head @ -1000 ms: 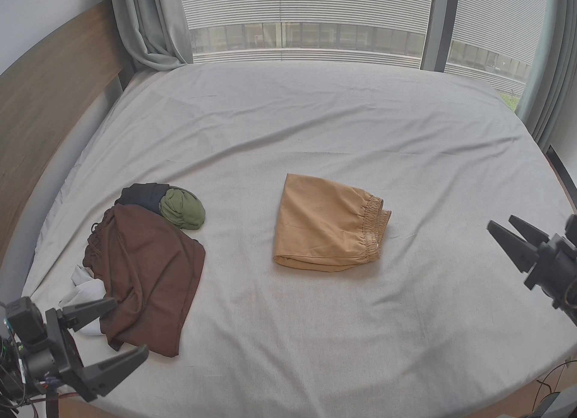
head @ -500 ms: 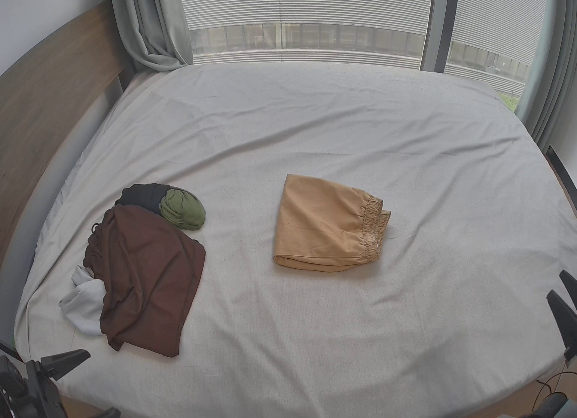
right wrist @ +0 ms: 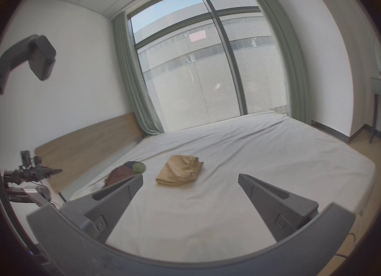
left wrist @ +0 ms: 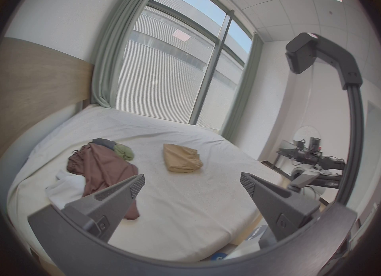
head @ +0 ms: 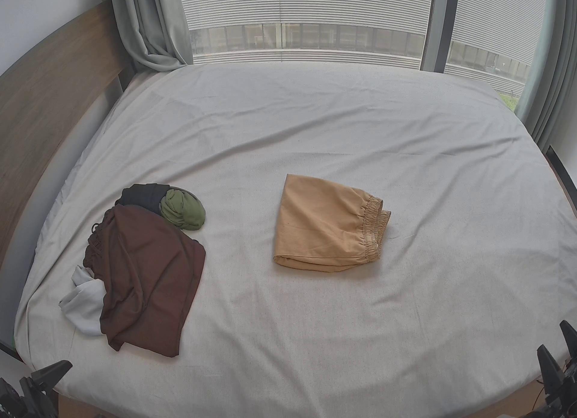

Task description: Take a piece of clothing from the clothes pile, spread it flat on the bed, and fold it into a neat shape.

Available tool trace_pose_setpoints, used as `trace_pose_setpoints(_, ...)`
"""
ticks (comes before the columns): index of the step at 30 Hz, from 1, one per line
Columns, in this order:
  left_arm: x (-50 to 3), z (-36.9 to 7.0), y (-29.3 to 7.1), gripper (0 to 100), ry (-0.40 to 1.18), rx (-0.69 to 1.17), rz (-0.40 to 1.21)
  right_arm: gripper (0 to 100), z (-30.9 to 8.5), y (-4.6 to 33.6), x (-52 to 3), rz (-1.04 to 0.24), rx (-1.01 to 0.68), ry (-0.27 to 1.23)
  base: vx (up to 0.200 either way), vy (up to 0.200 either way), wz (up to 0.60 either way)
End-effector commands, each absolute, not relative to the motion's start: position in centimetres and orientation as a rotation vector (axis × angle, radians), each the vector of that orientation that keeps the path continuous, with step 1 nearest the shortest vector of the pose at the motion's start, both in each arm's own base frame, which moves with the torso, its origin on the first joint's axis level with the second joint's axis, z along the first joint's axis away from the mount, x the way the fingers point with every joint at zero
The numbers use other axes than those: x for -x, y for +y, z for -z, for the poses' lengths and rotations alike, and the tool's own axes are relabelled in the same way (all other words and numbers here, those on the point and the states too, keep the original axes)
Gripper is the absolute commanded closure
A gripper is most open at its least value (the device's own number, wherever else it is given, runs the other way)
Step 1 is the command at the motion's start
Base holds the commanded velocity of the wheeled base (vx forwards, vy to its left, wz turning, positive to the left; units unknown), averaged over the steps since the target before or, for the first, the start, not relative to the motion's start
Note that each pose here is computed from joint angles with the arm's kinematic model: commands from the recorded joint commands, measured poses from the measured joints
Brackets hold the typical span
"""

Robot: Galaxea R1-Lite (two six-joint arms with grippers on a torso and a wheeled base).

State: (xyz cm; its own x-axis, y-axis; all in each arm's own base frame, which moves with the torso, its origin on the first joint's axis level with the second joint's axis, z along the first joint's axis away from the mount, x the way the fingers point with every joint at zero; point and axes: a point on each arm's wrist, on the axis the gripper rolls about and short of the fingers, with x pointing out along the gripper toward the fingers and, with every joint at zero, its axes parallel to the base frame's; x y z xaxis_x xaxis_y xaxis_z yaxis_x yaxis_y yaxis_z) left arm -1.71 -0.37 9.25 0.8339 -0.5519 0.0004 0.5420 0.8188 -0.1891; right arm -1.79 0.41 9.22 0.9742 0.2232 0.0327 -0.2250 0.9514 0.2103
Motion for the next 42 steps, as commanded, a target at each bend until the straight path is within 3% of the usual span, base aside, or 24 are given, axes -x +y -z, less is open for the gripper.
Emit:
trace_pose_setpoints(1, 1.77, -8.49, -0.32, 0, 0.059, 0.177, 0.481, 0, -8.21, 0.34, 2.32, -0.137, -0.179, -0.052, 0.000, 0.000, 0.00)
trace_pose_setpoints(7, 1.67, -8.44, -0.35, 0, 0.044, 0.170, 0.317, 0, -7.74, -0.12, 2.29, 0.073, -0.027, -0.019, 0.000, 0.000, 0.00)
trace_pose_setpoints(11, 2.02, -8.32, -0.46, 0, -0.016, 0.147, 0.171, 0, -7.53, -0.07, 2.28, 0.051, -0.025, 0.001, 0.000, 0.000, 0.00)
trace_pose_setpoints(22, 2.06, -8.27, -0.20, 0, -0.032, 0.100, 0.060, 0, -7.55, -0.06, 2.28, 0.041, -0.017, 0.000, 0.000, 0.000, 0.00)
trace_pose_setpoints(26, 2.05, -7.53, 0.05, 0, 0.043, -0.003, -0.047, 0, -7.55, -0.06, 2.28, 0.043, -0.017, 0.000, 0.000, 0.000, 0.00)
trace_pose_setpoints(42, 2.28, -7.58, 0.07, 0, -0.003, 0.003, -0.034, 0, -7.55, -0.02, 2.28, 0.023, -0.008, 0.000, 0.000, 0.000, 0.00)
